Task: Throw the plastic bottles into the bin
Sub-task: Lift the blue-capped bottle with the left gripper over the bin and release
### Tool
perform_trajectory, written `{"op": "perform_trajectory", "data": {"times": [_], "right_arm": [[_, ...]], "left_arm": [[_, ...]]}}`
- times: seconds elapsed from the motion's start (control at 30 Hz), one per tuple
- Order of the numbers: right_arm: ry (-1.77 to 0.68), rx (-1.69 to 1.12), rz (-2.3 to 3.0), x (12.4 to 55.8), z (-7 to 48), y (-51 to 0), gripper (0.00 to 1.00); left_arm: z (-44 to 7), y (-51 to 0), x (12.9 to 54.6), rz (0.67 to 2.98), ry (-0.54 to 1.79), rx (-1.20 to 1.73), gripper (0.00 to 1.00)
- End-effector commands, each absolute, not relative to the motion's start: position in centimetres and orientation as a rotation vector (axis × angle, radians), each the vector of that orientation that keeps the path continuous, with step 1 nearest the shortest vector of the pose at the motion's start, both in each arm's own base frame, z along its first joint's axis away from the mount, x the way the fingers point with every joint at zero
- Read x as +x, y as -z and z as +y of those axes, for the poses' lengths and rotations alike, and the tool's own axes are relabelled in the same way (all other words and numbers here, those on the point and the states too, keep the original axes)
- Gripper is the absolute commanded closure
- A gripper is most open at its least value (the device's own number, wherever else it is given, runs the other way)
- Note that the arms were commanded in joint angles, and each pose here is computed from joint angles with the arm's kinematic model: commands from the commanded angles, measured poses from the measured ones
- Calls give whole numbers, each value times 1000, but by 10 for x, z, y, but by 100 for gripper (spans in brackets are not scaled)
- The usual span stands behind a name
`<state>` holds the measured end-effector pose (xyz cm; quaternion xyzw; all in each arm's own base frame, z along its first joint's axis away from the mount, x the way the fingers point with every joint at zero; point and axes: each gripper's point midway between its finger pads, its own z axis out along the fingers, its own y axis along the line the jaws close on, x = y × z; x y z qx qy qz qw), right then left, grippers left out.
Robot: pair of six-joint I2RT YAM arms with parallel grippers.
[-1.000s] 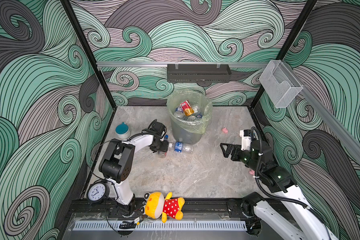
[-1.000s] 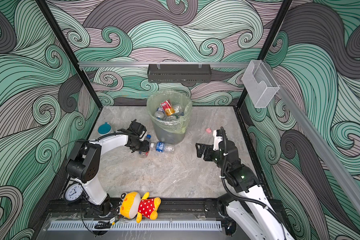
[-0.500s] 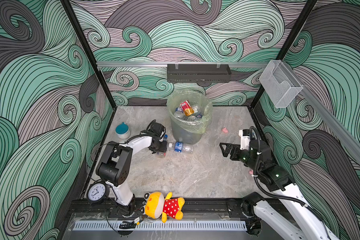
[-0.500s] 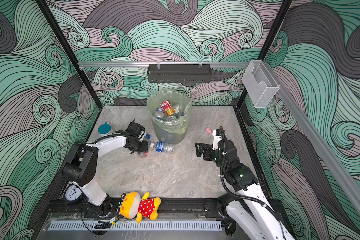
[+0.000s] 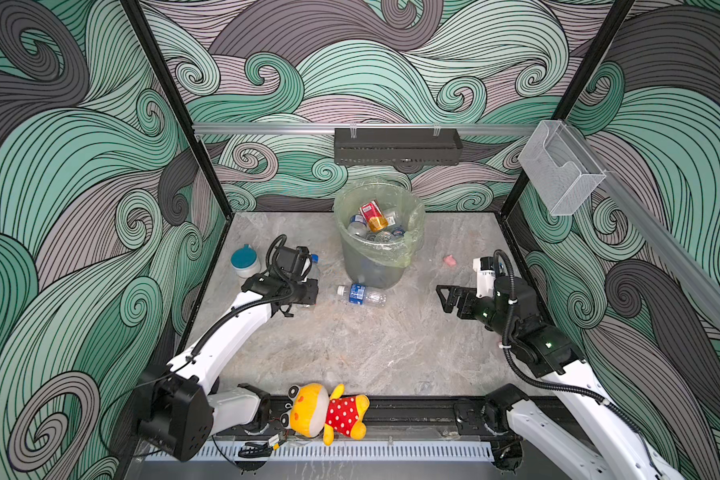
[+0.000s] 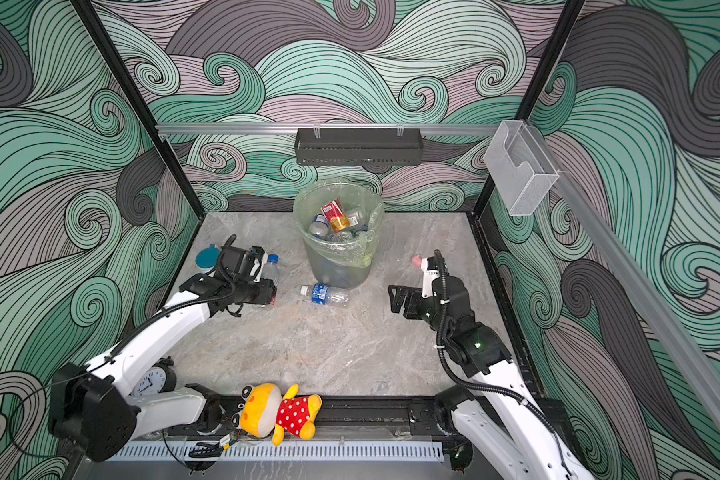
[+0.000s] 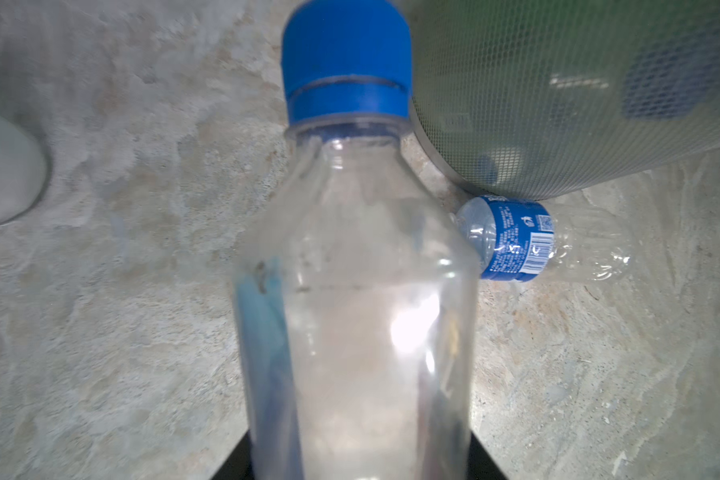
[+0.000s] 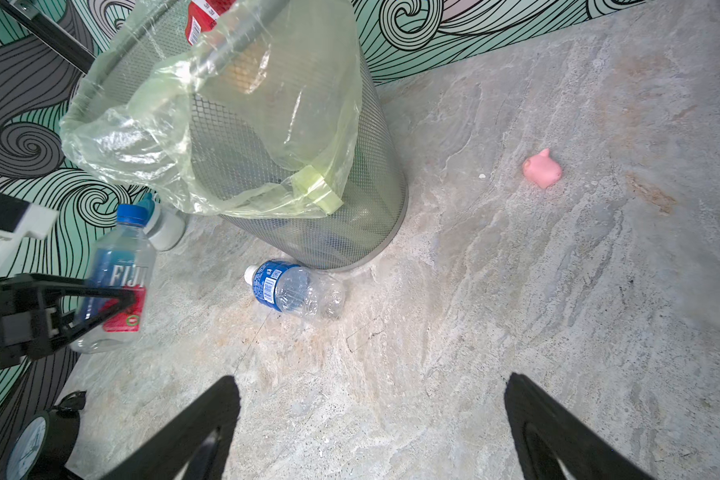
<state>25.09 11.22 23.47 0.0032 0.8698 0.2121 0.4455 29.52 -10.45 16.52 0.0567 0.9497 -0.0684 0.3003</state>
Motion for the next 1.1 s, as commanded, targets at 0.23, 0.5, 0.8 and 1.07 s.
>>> {"op": "perform_trajectory", "data": {"times": [0.23,0.5,0.8,1.07], "right_arm": [[-589,-11,2123,261,124,-244,0],[-618,-19,2128,260,128,-244,0],[-615,-26,2141,263,130,-241,0],[-612,-18,2137,261,128,-246,0]], "left_arm": [[-65,-215,249,2303,108,101,47],[-92,-259,217,2156,347,271,46],[-142,-376,240,1921,665,323,49],[-255,-451,370,1878,978,471,19]]}}
